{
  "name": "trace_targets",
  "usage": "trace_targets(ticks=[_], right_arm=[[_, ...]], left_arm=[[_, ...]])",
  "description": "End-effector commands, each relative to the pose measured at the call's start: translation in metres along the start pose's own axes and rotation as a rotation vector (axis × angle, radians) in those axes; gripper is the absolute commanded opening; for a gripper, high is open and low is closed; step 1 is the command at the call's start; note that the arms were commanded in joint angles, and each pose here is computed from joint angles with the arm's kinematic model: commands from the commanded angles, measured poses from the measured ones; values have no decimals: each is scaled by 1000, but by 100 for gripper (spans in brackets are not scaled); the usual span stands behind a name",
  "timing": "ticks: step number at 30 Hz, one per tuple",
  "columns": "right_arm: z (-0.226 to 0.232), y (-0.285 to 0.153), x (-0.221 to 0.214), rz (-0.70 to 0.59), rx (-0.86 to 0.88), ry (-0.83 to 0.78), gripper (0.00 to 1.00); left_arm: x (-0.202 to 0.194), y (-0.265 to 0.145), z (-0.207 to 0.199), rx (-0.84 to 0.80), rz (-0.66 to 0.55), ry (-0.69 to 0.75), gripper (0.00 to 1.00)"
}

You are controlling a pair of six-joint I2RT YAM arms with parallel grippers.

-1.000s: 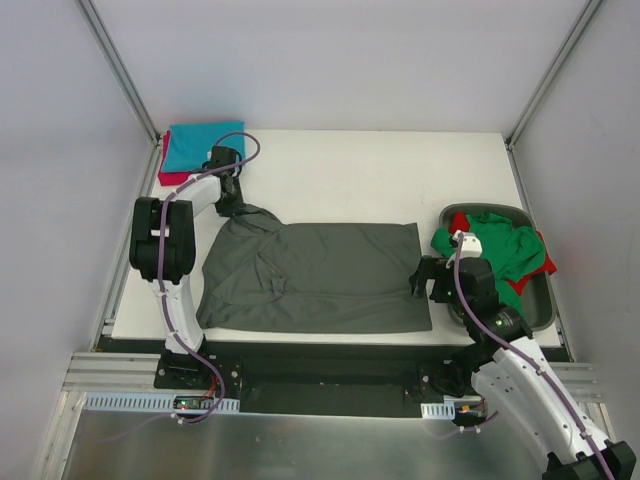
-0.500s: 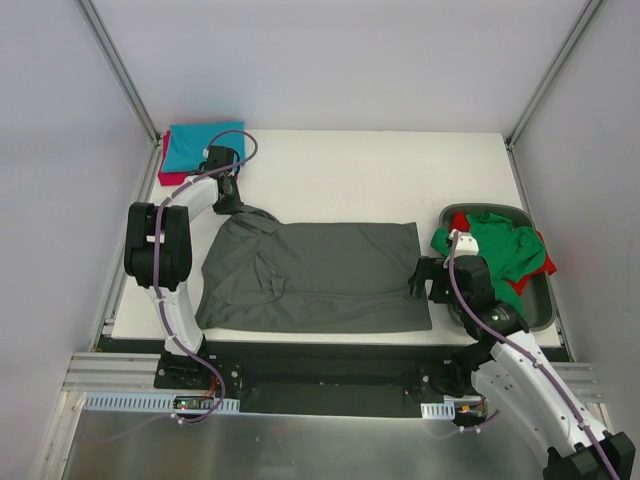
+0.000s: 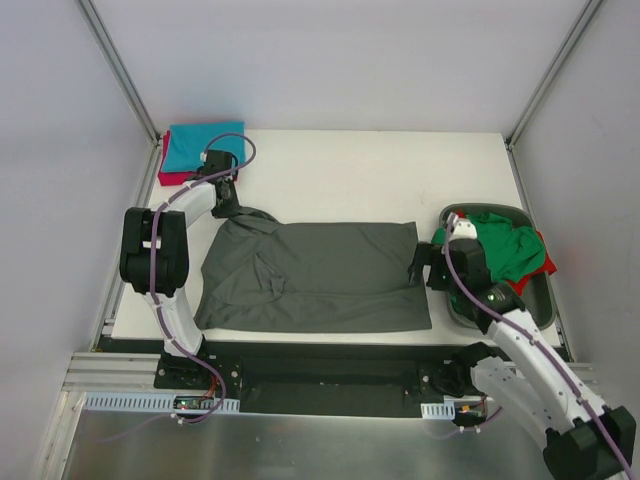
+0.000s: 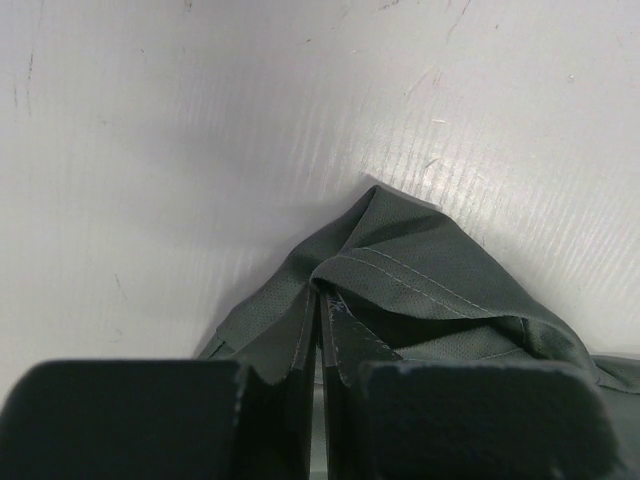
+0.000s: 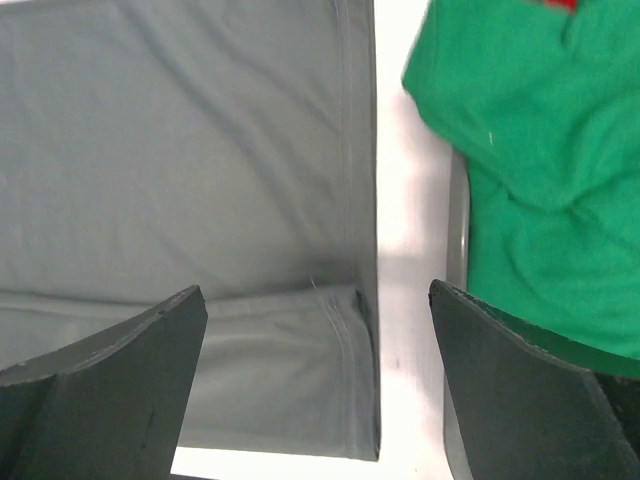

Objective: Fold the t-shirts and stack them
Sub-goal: Grap the side of the flattened tshirt furthest away from the robot with both arms

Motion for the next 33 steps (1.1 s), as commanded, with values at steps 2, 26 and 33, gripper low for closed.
trace_targets(ticks=[2,26,33], right_arm=[[10,13,80,-51,-38,19,96],[-17,176,109,405,-385,16,57],[-12,184,89,447,-306,82,50]], left_arm=[[14,-15,-5,-45,-55,-40,0],[20,-18,-2,-46,-97,-70,0],[19,-19,-5,-61,-93,-70,0]])
Point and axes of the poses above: each gripper's point midway between its finger pads, its own y axis out along the fingers, its own z axis along the line the jaws close on, x = y × z, the point moved 2 cm from there along -y, back along the fingers, and after that the axes turned 10 degrees about -y, right-handed, at the moved point
